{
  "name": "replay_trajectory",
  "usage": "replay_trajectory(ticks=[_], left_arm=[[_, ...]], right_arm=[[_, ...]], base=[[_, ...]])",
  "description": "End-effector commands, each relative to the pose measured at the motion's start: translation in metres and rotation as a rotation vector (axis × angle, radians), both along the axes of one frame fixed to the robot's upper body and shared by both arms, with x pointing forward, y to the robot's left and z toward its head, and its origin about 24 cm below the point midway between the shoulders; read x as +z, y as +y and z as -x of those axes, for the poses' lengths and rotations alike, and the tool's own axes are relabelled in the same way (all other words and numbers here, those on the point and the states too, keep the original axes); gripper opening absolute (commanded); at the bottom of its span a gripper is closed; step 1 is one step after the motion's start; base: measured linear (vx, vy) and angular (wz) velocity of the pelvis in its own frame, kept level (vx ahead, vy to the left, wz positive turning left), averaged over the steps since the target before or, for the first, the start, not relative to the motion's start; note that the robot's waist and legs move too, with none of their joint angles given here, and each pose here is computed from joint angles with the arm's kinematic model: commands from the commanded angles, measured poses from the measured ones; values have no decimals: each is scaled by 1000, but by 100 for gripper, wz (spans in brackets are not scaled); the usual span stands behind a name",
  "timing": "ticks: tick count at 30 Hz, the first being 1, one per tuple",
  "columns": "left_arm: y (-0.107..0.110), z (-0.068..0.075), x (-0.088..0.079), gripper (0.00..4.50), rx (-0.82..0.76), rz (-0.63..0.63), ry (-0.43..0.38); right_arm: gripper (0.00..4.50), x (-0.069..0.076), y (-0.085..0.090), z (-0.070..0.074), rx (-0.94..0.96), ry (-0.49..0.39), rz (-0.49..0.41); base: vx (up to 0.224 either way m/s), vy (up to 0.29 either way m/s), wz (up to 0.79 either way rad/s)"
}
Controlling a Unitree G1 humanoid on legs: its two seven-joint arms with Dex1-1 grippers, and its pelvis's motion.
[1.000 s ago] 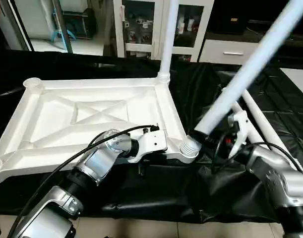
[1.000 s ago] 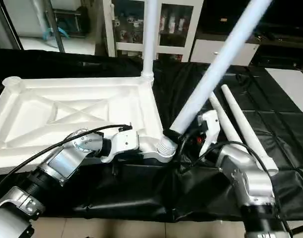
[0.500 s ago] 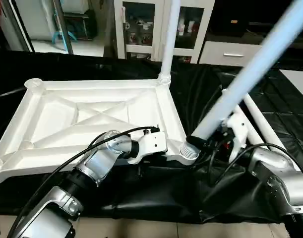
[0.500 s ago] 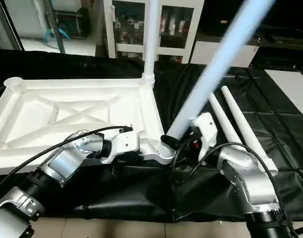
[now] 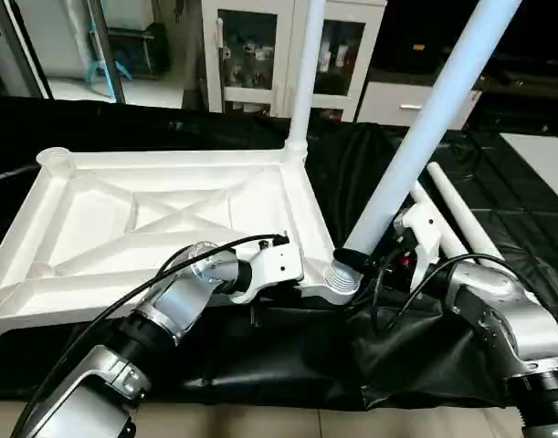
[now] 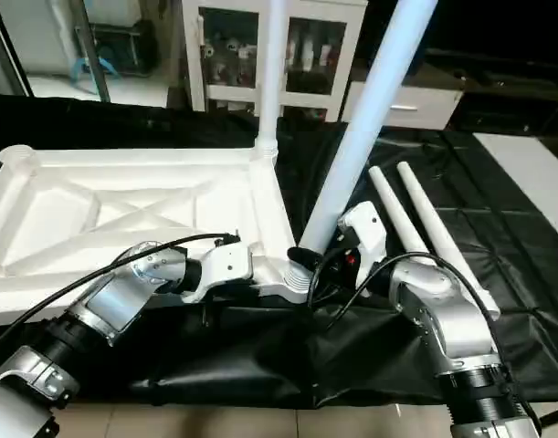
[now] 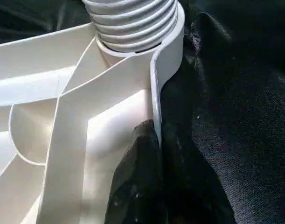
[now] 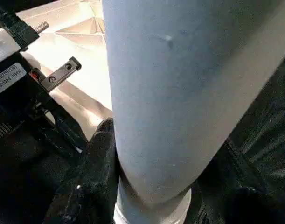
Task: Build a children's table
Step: Insert table leg to table base
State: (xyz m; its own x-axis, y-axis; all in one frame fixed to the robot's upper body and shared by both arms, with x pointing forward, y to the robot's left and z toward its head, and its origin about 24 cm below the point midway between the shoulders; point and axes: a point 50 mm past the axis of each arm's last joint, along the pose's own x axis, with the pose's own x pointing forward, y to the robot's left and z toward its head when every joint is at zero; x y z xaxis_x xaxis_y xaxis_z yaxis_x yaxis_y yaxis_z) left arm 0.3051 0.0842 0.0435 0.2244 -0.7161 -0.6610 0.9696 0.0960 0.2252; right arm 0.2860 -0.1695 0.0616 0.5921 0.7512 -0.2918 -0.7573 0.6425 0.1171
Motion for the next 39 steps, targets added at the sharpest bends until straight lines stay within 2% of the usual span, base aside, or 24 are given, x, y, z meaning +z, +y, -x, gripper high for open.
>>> replay_trajectory(ticks=[1,7,17,26,28,30,32,34,39], left_arm=[[4,7,-15,0,-14,-71,35],[5,7,-14,0,-11,-72,33],[5,7,-14,0,-10,-71,30],[5,5,-13,0,5,-63,21],[5,1,-11,0,48,-40,11],[0,-5,-6,0,118,3,-2],[0,-5,-6,0,118,3,-2],[-15,-18,8,0,216,62,-26],[-38,-29,25,0,291,102,-73]], right_arm=[[186,-55,-7,21,-25,243,142],[186,-62,-8,27,20,238,221],[186,-62,-12,24,-22,241,190],[186,-61,-8,22,-46,215,179],[186,-61,-9,15,-117,196,177],[186,-63,-13,0,-313,160,195],[186,-63,-13,0,-313,160,195],[186,-62,-13,-18,-555,134,193],[186,-62,0,-36,-728,158,166]], base=[[0,0,0],[0,0,0],[0,0,0],[0,0,0],[0,0,0],[0,0,0],[0,0,0],[0,0,0],[-7,9,-4]])
